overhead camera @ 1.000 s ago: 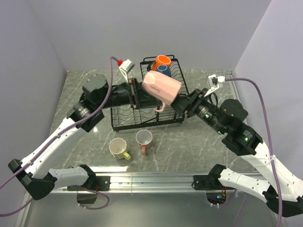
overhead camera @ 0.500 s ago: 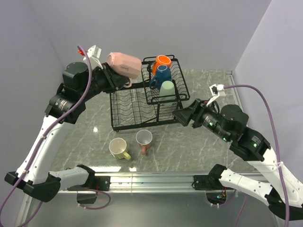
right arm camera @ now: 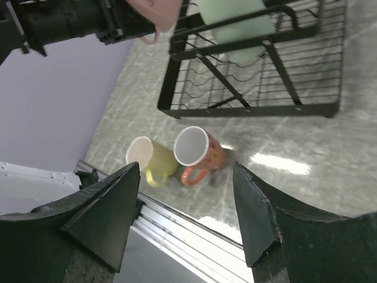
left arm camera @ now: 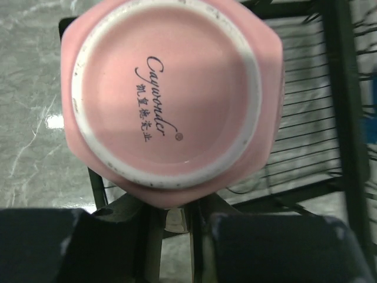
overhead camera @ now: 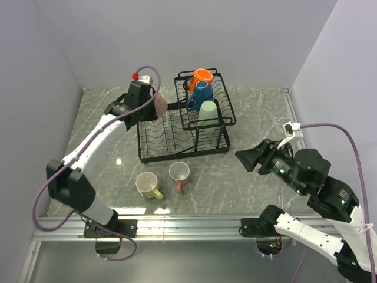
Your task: Load the cups into the dish rack
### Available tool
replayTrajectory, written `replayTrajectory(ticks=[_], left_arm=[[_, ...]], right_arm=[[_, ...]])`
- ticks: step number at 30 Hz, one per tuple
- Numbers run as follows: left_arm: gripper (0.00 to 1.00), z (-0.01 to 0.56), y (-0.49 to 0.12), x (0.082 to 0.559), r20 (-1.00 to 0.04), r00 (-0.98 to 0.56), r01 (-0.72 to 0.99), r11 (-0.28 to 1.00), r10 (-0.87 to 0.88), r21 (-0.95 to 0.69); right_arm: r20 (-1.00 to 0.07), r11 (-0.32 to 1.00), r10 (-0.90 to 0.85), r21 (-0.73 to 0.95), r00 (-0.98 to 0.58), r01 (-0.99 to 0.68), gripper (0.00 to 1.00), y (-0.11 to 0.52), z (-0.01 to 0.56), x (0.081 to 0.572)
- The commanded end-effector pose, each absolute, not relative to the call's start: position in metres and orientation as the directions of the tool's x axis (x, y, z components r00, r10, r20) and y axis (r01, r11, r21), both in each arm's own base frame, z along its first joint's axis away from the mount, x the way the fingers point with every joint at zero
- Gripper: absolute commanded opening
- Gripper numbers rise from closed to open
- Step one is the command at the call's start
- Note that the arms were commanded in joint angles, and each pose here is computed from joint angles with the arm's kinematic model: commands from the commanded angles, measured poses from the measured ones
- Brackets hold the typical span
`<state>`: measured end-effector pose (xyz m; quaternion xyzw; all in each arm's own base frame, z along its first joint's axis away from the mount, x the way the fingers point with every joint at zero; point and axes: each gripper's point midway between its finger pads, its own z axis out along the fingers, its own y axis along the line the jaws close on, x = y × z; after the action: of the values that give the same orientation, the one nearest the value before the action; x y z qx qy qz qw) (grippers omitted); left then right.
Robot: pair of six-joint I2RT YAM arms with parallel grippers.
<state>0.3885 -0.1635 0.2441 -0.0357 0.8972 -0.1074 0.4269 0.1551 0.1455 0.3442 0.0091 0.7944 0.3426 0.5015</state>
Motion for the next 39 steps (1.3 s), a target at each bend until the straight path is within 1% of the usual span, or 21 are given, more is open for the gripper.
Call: replayTrajectory(ticks=[1, 2, 4, 5, 10, 15, 20, 23, 26, 30, 33, 35, 38, 39], left_arm=[[0.0, 0.274, -0.167, 0.422, -0.855, -0.503, 0.086, 0.977, -0.126, -0.195], [0.0, 0.26, -0.17, 0.428, -0.845, -0.524, 0.092, 0.979, -0.108, -0.182], [0.0, 0.251, -0.18, 0.434, -0.844, -0.53, 0.149, 0.972, -0.077, -0.182], [0.0, 0.234, -0.186, 0.436, -0.832, -0.552, 0.17, 0.97, -0.055, -0.176], [0.0, 0.198, -0.212, 0.446, -0.819, -0.573, 0.292, 0.936, 0.007, -0.197], [0.0, 0.173, -0.229, 0.451, -0.809, -0.582, 0.389, 0.901, 0.079, -0.192], [0.0, 0.159, -0.239, 0.458, -0.835, -0.54, 0.45, 0.875, 0.106, -0.18], [0.0, 0.149, -0.243, 0.46, -0.83, -0.546, 0.457, 0.871, 0.115, -0.181], [0.0, 0.138, -0.242, 0.467, -0.813, -0.574, 0.424, 0.886, 0.101, -0.189], [0.0, 0.118, -0.233, 0.474, -0.777, -0.617, 0.369, 0.918, 0.126, -0.145], [0.01, 0.111, -0.226, 0.479, -0.77, -0.624, 0.343, 0.932, 0.133, -0.117], [0.05, 0.111, -0.223, 0.482, -0.778, -0.614, 0.335, 0.936, 0.134, -0.103], [0.29, 0.114, -0.223, 0.482, -0.786, -0.604, 0.337, 0.936, 0.131, -0.103], [0.42, 0.116, -0.223, 0.482, -0.789, -0.6, 0.338, 0.936, 0.13, -0.103]], right_arm=[[-0.8, 0.802, 0.367, 0.531, -0.474, -0.276, 0.71, 0.124, 0.339, 0.151], [-0.8, 0.806, 0.37, 0.529, -0.472, -0.266, 0.71, 0.118, 0.338, 0.149], [-0.802, 0.815, 0.377, 0.525, -0.463, -0.245, 0.71, 0.112, 0.337, 0.148], [-0.8, 0.817, 0.381, 0.526, -0.464, -0.236, 0.71, 0.108, 0.336, 0.146], [-0.799, 0.831, 0.388, 0.519, -0.459, -0.201, 0.71, 0.099, 0.333, 0.144], [-0.79, 0.838, 0.389, 0.517, -0.473, -0.173, 0.71, 0.097, 0.326, 0.145], [-0.78, 0.841, 0.401, 0.522, -0.48, -0.145, 0.7, 0.096, 0.321, 0.147], [-0.772, 0.84, 0.408, 0.527, -0.488, -0.13, 0.7, 0.097, 0.318, 0.148], [-0.763, 0.838, 0.417, 0.533, -0.495, -0.115, 0.71, 0.099, 0.314, 0.149], [-0.749, 0.831, 0.438, 0.549, -0.498, -0.095, 0.7, 0.1, 0.313, 0.151], [-0.739, 0.827, 0.451, 0.557, -0.501, -0.077, 0.7, 0.101, 0.31, 0.152], [-0.728, 0.821, 0.463, 0.567, -0.505, -0.066, 0.7, 0.102, 0.308, 0.153], [-0.717, 0.814, 0.474, 0.578, -0.511, -0.055, 0.7, 0.105, 0.306, 0.155], [-0.714, 0.813, 0.476, 0.58, -0.513, -0.054, 0.69, 0.106, 0.306, 0.155]])
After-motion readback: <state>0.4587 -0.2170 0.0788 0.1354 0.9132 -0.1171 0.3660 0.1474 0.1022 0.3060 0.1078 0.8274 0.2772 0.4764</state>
